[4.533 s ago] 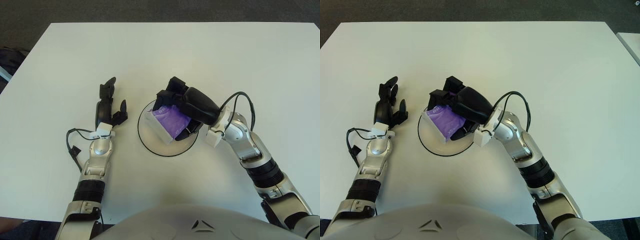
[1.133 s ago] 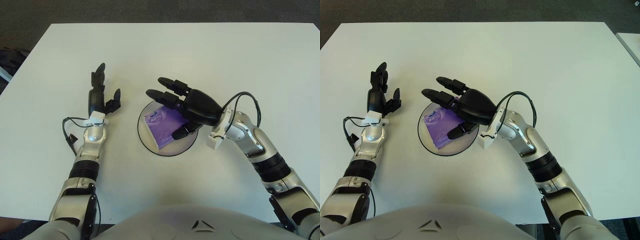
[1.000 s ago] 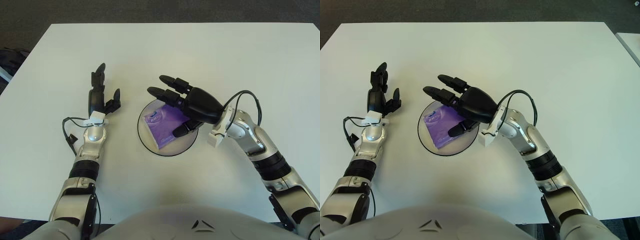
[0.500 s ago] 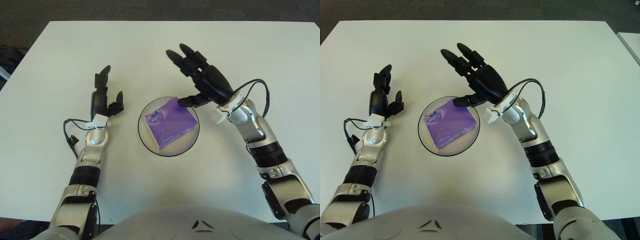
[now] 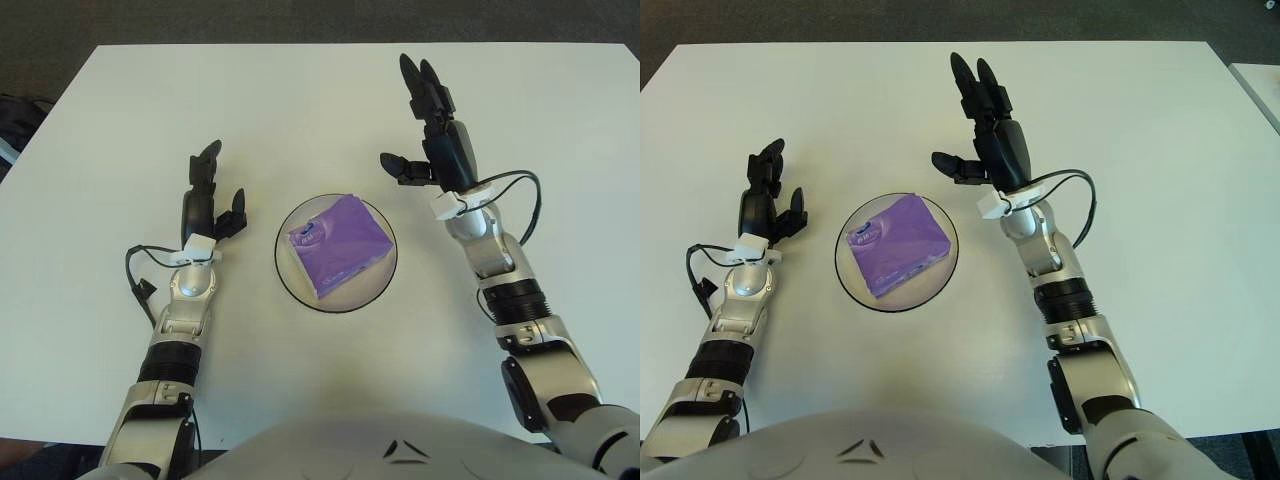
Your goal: Put the tissue paper into the plate.
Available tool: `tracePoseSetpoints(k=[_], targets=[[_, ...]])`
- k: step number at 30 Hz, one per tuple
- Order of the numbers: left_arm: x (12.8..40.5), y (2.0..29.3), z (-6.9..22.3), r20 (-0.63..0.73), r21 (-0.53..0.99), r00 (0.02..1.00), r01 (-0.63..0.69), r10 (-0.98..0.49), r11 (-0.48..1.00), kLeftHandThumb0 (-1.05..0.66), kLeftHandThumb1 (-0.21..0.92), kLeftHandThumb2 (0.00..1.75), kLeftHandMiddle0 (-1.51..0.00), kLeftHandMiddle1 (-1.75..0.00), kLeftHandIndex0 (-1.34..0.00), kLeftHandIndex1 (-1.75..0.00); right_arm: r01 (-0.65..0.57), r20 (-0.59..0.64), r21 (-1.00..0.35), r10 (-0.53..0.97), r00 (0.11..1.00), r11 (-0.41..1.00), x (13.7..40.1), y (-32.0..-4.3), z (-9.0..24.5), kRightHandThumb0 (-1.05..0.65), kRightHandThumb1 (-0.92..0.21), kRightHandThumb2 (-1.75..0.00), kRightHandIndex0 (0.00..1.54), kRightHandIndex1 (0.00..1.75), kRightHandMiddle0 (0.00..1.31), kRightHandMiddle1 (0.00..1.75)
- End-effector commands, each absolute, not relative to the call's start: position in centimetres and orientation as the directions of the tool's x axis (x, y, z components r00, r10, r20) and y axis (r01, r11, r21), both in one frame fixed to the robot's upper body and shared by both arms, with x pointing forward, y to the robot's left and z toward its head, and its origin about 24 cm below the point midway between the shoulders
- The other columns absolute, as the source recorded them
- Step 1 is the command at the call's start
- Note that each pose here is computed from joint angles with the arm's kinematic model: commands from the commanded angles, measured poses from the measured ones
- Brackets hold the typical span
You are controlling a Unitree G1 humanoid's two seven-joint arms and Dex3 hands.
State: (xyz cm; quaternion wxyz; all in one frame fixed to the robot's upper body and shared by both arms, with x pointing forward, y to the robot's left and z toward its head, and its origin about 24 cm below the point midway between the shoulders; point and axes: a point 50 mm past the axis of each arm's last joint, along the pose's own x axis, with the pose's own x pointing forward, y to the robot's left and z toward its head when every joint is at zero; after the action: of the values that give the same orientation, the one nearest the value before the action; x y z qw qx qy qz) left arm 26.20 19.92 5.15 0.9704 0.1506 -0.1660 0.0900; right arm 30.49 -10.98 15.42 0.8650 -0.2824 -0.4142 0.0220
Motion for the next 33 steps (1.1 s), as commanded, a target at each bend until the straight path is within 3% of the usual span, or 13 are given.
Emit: tracePoseSetpoints(k=[1,16,21,33], targets=[[22.0,18.7,-1.2,0.079,0.255,0.983,-0.183,0.168,0.950,-0.72,0.92,0.75,-0.30,-0.06,0.00,-0.76,0.211,0.722,-0.393,0.159,0.673,0.895,30.5,-11.4,14.5,-1.04,-0.92,-0.80,0.00,0.00,0.00,0.00],[21.6,19.0,-1.3,0.060,0.256,0.985,-0.170,0.160,0.952,-0.70,0.92,0.74,-0.29,-0.06,0.00,-0.74,0.179,0.604,-0.302,0.043,0.796,0.937,29.5,-11.4,11.3,-1.01,-0.92,-0.84,0.00,0.00,0.00,0.00],[21.5,18.7,-1.2,0.064,0.251,0.985,-0.174,0.163,0.952,-0.69,0.92,0.75,-0.30,-0.06,0.00,-0.74,0.140,0.482,-0.292,0.019,0.876,0.946,28.8,-11.0,8.4,-1.00,-0.92,-0.87,0.00,0.00,0.00,0.00],[21.4,18.7,-1.2,0.062,0.255,0.985,-0.174,0.163,0.951,-0.69,0.92,0.75,-0.30,-0.06,0.00,-0.71,0.104,0.382,-0.238,-0.006,0.924,0.966,28.2,-11.2,6.4,-0.95,-0.92,-0.89,0.02,0.01,0.00,0.00]])
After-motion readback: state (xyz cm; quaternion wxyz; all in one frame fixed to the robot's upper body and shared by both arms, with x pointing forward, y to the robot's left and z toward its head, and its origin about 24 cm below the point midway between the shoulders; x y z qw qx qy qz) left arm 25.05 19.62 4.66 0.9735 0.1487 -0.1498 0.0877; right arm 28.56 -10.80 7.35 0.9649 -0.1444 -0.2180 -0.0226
